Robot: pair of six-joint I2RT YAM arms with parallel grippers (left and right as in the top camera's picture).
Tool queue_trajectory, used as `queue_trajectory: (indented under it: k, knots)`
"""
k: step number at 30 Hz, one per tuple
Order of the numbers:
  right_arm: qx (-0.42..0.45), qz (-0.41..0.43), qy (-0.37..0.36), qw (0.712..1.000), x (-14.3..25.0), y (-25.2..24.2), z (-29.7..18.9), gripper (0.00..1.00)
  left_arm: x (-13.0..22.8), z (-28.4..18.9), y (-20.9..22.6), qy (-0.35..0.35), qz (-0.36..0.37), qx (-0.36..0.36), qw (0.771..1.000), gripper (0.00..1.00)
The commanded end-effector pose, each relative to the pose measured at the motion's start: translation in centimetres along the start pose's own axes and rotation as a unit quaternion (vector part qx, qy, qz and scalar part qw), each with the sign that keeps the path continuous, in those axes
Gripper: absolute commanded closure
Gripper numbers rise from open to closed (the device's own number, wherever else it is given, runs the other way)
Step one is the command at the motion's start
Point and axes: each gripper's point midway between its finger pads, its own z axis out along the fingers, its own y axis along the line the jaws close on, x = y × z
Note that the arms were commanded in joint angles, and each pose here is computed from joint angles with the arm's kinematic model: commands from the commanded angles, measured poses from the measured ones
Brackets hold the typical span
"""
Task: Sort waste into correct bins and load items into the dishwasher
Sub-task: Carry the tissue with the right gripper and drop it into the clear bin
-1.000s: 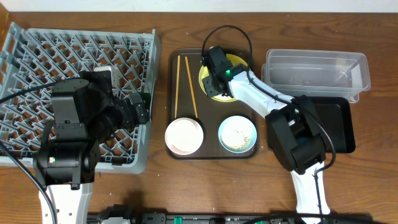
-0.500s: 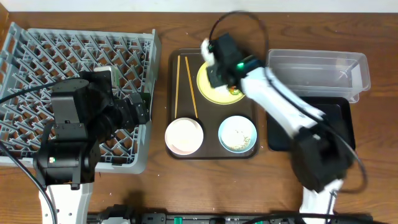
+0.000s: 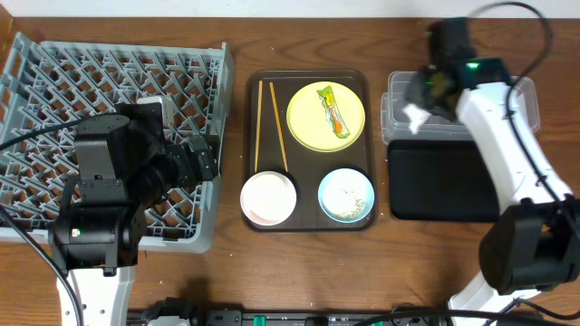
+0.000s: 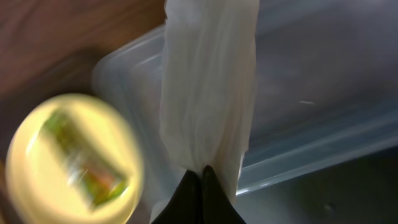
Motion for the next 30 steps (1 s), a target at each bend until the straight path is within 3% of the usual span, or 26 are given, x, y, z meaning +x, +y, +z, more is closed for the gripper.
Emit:
queue_trajectory:
  k: [1,6,7,10,13,17,22,26,30]
  knots:
    - [0.029,0.133,-0.002,0.991,-1.3,-3.8,1.3,0.99,-0.6,-0.5,-0.5,-0.009,-0.001,0.01,1.0,0.07]
    - [0.032,0.212,-0.007,0.977,-1.8,-6.3,3.2,0.97,-0.6,-0.5,-0.5,-0.009,-0.001,0.01,1.0,0.07]
    - [0.024,0.213,-0.01,0.977,-2.0,-6.0,3.5,0.93,-0.6,-0.5,-0.5,-0.009,-0.001,0.01,1.0,0.07]
    - [-0.031,0.182,-0.008,0.983,-2.5,-3.7,3.5,0.56,-0.6,-0.5,-0.5,-0.009,-0.001,0.01,1.0,0.07]
    - [-0.135,0.081,-0.003,0.988,-2.9,1.0,1.8,0.46,-0.6,-0.5,-0.5,-0.009,-0.002,0.01,1.0,0.07]
    - [-0.239,-0.099,-0.04,0.965,-1.7,7.5,-2.1,0.43,-0.6,-0.5,-0.5,-0.009,-0.001,0.01,1.0,0.07]
    - [-0.263,-0.34,-0.05,0.901,5.5,13.3,-4.1,0.4,-0.6,-0.5,-0.5,-0.009,-0.001,0.01,1.0,0.07]
    - [-0.187,-0.41,-0.051,0.892,9.4,14.2,-1.7,0.39,-0.6,-0.5,-0.5,-0.009,-0.001,0.01,1.0,0.07]
    - [-0.098,-0.434,-0.082,0.892,10.2,14.5,2.3,0.39,-0.6,-0.5,-0.5,-0.009,-0.001,0.01,1.0,0.07]
